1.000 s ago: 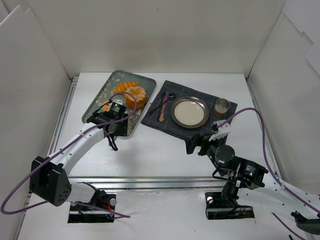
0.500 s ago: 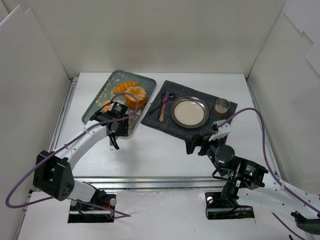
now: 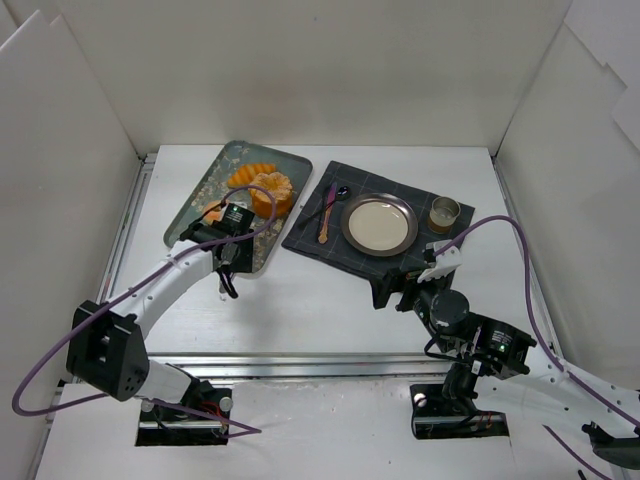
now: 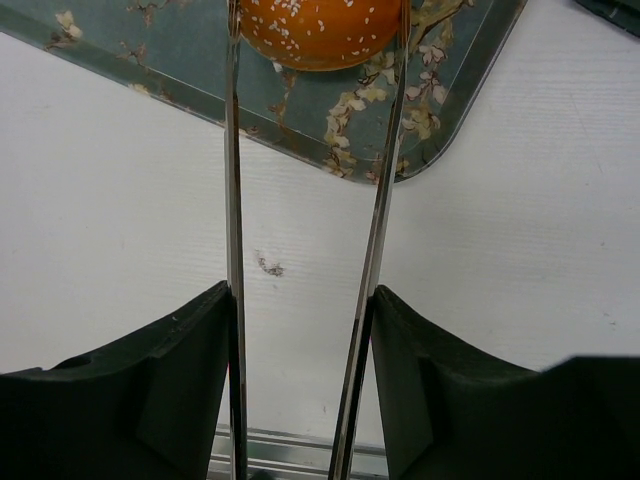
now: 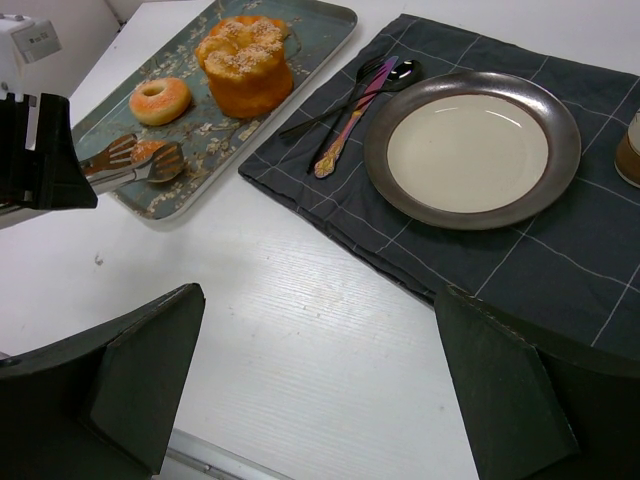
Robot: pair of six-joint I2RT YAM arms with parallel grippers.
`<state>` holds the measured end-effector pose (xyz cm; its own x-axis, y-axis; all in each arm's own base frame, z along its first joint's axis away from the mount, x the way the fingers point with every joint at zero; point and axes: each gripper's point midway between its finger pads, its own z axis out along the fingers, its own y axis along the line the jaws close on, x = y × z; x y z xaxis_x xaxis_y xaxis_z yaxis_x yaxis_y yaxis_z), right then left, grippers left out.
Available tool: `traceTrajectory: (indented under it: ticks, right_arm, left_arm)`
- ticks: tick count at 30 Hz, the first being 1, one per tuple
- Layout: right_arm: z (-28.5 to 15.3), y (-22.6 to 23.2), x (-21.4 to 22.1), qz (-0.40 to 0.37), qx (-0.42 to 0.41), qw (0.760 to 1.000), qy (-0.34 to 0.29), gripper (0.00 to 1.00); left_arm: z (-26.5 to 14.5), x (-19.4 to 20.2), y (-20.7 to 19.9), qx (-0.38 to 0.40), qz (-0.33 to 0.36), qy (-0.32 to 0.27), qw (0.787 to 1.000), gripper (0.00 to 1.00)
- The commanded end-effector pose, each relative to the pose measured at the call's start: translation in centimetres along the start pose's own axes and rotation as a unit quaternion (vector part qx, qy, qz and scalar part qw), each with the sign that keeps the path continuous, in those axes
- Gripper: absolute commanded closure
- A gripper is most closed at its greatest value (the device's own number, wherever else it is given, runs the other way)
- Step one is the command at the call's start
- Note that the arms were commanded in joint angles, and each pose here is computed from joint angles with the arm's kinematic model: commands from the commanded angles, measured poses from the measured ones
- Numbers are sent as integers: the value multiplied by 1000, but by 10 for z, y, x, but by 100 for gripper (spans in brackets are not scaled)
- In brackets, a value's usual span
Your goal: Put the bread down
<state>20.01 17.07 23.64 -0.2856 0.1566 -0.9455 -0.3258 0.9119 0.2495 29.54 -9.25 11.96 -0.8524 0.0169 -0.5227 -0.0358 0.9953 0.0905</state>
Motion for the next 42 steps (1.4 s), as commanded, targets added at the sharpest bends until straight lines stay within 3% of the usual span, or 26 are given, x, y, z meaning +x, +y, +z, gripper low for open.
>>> traceTrajectory:
  ticks: [1,11,23,25,33,42]
  right_arm:
    - [1,5,-23,28,4,999,-32,2]
    - [0,2,-25,28,12,999,-36,2]
    - [-28,-39,-48,83,63,989,-102,2]
    - [-32,-47,-49,91,76,987,-111,2]
    - [-47,-66,-55,122,88,978,-145,2]
    - [-46,-68,-55,118,97,978,-143,2]
  left_arm:
    - [-28,-29,-2,19,-23,-59,998,52]
    - [-86,-44,-36,70,18,-116,991,53]
    - [-129,-89,-172,204,147,-182,951,53]
    - [-118,-90,-197,204,181,-177,946,52]
    - [-101,-119,-264,241,203,-205,926,52]
    - [-72,-124,-300,256,225,-200,919,51]
